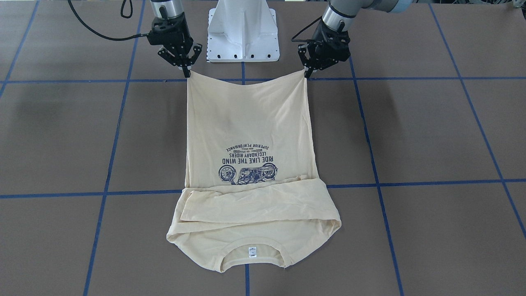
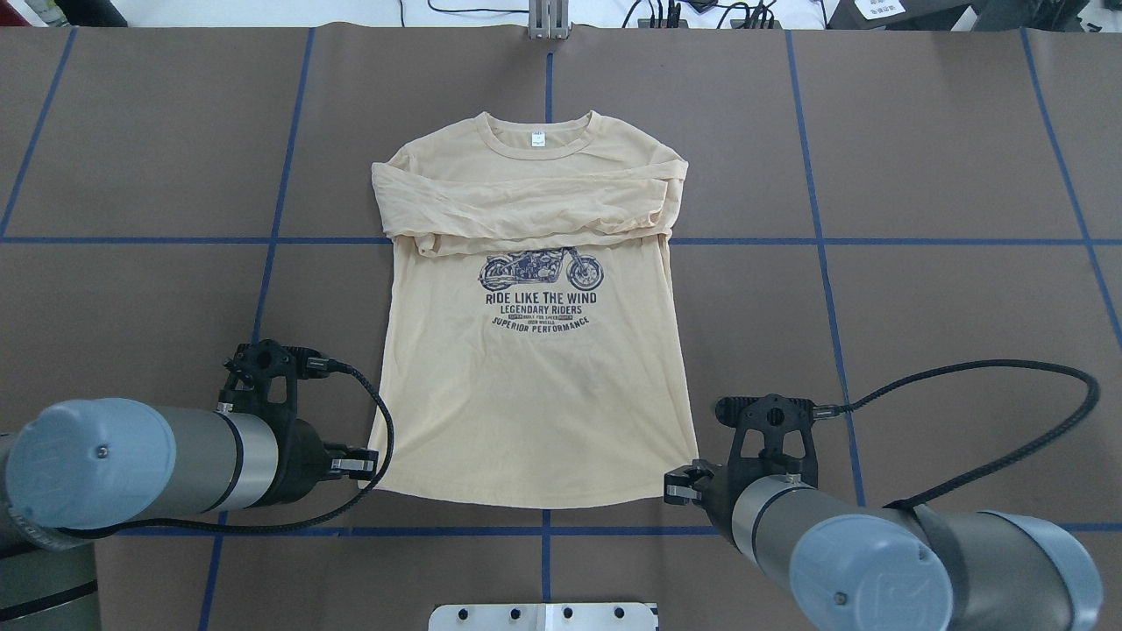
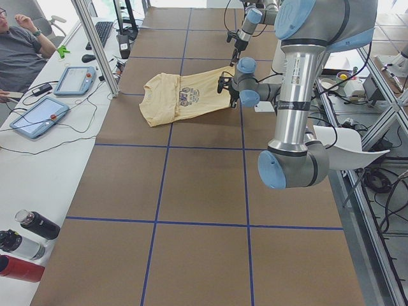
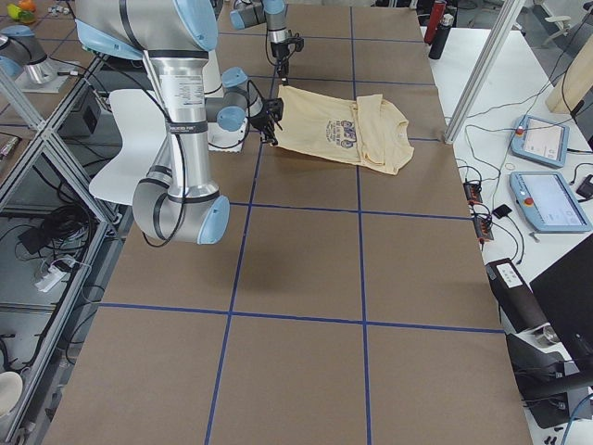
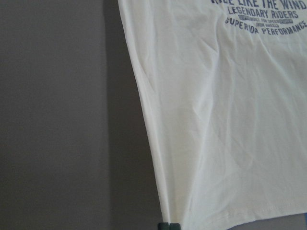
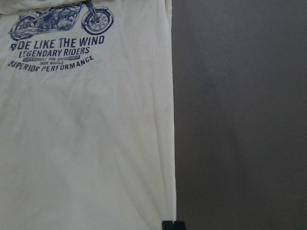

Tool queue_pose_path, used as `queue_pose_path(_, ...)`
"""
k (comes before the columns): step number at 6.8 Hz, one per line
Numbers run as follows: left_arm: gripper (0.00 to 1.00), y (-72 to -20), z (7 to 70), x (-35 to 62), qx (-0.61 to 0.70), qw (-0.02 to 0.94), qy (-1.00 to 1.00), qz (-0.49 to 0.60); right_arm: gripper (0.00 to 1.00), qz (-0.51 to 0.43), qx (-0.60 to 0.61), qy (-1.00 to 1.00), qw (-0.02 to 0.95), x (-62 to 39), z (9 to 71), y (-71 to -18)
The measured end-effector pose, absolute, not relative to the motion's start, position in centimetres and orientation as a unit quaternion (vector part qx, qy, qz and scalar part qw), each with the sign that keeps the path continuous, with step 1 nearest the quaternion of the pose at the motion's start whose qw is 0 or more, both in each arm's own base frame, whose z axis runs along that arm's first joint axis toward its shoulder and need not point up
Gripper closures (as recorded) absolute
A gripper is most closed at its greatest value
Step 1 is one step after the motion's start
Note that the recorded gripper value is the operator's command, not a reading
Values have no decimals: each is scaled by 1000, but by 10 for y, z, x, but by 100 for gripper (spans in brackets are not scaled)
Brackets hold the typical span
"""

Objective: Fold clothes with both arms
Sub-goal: 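Lift the hem with both grippers and fold it toward the collar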

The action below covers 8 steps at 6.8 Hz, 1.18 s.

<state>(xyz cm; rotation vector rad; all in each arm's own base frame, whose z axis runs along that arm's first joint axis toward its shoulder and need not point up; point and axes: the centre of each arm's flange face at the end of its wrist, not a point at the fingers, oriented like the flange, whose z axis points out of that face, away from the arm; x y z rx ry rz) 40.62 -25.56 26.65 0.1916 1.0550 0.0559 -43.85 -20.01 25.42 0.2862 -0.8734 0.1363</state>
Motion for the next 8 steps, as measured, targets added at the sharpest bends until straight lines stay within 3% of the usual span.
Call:
queue_pose_path(4,100,-213,230,353,62,852,517,55,100,25,107,-448,887,-398,221,-159)
queue_pose_path(6,100,-241,243,381,76,863,498,34,100,62,128,-437,888,-406,221,-198)
queue_pose_path(8,100,-305,242,395,114,868,483,-9,100,112,162,-418,887,-414,218,-263)
